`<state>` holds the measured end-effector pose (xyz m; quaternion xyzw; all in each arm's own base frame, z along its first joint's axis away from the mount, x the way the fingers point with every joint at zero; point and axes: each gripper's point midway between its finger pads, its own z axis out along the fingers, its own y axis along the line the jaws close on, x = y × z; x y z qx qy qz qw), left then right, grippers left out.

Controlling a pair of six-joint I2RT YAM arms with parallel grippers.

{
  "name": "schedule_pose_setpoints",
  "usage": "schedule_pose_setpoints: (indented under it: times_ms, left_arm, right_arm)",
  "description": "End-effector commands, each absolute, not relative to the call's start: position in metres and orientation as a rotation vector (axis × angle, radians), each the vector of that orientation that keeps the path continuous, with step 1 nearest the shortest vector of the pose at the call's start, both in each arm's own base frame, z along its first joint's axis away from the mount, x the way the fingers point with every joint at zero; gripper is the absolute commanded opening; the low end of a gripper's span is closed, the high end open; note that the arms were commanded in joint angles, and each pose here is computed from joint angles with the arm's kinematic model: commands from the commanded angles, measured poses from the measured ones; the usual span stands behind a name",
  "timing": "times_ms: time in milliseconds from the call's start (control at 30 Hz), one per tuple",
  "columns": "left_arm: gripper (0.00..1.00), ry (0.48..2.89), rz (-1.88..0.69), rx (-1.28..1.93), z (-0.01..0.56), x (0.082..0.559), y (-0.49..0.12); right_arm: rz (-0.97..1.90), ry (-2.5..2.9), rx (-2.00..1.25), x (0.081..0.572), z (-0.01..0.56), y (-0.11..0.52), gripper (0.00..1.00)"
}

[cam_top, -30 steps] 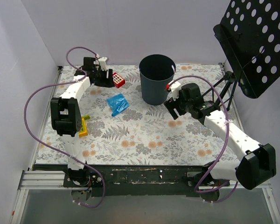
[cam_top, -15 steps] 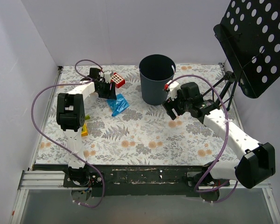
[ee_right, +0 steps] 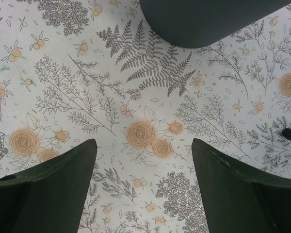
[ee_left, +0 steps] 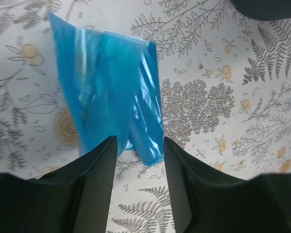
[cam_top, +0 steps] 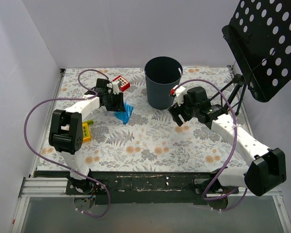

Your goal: Put the trash bags into the trash bin

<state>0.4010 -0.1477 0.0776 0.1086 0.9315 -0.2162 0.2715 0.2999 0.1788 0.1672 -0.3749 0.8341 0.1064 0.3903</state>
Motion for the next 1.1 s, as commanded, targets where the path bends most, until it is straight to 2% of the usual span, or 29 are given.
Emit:
schedule_pose_setpoints:
  times_ms: [0, 367, 433, 533, 667, 833, 867, 967, 1067]
  left_arm:
    - [0.41, 2.516, -0.653, 0.227, 0.075, 0.403, -0.164]
    - [0.42, 2.586, -0.626, 0.217, 0.047, 0.404, -0.167]
    - [0.39, 2.596, -0.650, 0.225, 0.044, 0.399, -0.172]
    - [0.27, 2.617, -0.695, 0.271, 0.037, 0.386, -0.189]
    - [0.00, 2.634, -0.781, 0.388, 0.031, 0.361, -0.226]
    - [0.00, 2.621, -0.931, 0.497, 0.045, 0.331, -0.275]
    - [0.00, 2.589, -1.030, 0.474, 0.065, 0.331, -0.288]
    - [0.01, 2.600, -0.989, 0.427, 0.072, 0.333, -0.283]
    - [0.19, 2.594, -0.989, 0.373, 0.078, 0.332, -0.269]
  right_arm:
    - [0.307, 2.089, -0.935, 0.302, 0.175, 0.186, 0.88]
    - [0.276, 2.089, -0.934, 0.290, 0.170, 0.174, 0.88]
    - [0.273, 2.095, -0.930, 0.289, 0.168, 0.172, 0.88]
    - [0.268, 2.099, -0.931, 0.289, 0.167, 0.170, 0.88]
    - [0.261, 2.106, -0.935, 0.288, 0.164, 0.168, 0.88]
    - [0.290, 2.118, -0.963, 0.281, 0.158, 0.170, 0.88]
    - [0.302, 2.142, -0.968, 0.278, 0.150, 0.170, 0.87]
    - [0.319, 2.173, -0.977, 0.276, 0.140, 0.172, 0.87]
    - [0.338, 2.205, -0.964, 0.277, 0.132, 0.175, 0.87]
